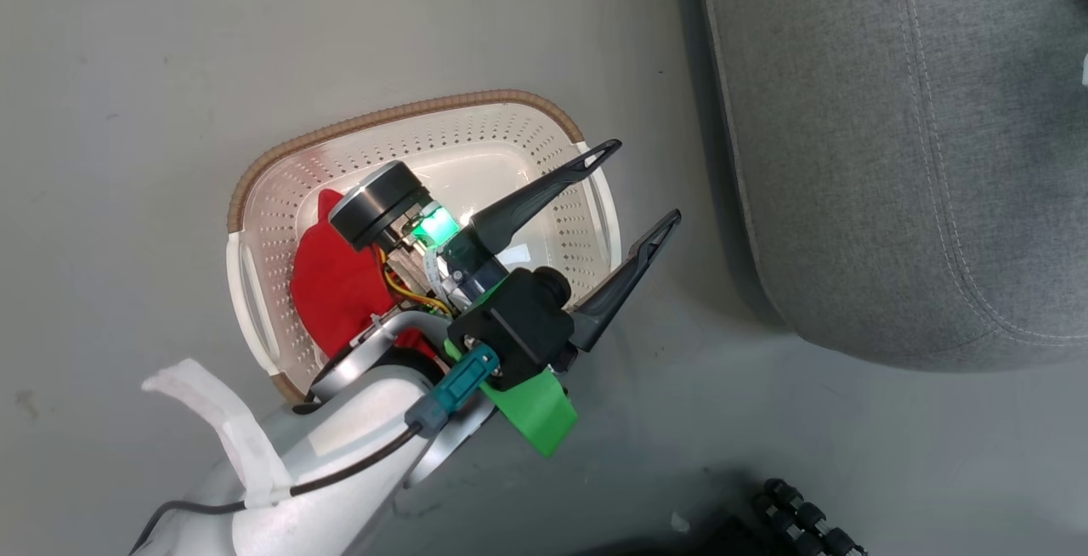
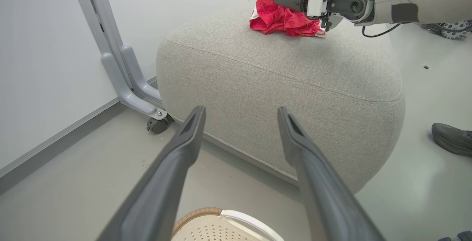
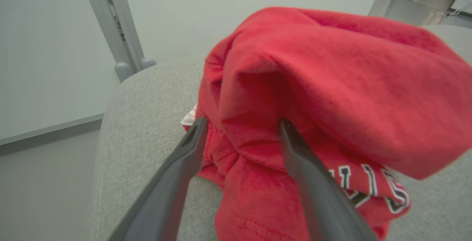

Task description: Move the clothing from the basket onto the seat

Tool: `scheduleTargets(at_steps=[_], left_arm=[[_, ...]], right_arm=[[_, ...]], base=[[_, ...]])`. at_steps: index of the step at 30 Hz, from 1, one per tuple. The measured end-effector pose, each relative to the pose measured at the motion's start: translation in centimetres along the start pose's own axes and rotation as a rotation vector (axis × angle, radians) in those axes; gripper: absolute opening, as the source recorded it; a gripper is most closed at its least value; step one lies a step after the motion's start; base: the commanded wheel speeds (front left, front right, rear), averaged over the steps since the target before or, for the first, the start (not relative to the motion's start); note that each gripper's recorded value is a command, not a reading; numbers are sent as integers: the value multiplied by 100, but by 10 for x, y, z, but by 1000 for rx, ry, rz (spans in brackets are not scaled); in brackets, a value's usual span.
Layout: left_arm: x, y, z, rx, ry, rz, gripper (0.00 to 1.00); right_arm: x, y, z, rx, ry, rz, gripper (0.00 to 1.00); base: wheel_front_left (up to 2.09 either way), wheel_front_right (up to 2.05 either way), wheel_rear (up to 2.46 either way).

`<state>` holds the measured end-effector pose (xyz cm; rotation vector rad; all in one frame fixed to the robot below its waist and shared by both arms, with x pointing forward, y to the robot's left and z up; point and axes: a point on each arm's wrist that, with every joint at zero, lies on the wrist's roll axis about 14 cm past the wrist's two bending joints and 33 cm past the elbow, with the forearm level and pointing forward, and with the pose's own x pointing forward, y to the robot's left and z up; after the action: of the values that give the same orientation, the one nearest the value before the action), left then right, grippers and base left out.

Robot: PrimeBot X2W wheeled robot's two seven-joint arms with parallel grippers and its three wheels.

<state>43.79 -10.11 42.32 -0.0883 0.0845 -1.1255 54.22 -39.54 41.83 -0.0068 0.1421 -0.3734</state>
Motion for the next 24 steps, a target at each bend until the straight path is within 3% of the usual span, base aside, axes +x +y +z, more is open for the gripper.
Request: scheduleTargets(at_steps=[11, 18, 24], left_arm=[[-17, 8, 22, 18, -56, 98, 100], [-45, 25, 38, 18, -91, 272, 100], [-82, 54, 60, 36, -139, 496, 100]], right_arm=[[-58, 0, 4, -10, -34, 11, 100], [-101, 36, 25, 5, -111, 103, 100], [-139, 77, 46, 48, -179, 214, 100]], base=[[0, 0, 0], [0, 0, 0], [0, 0, 0]])
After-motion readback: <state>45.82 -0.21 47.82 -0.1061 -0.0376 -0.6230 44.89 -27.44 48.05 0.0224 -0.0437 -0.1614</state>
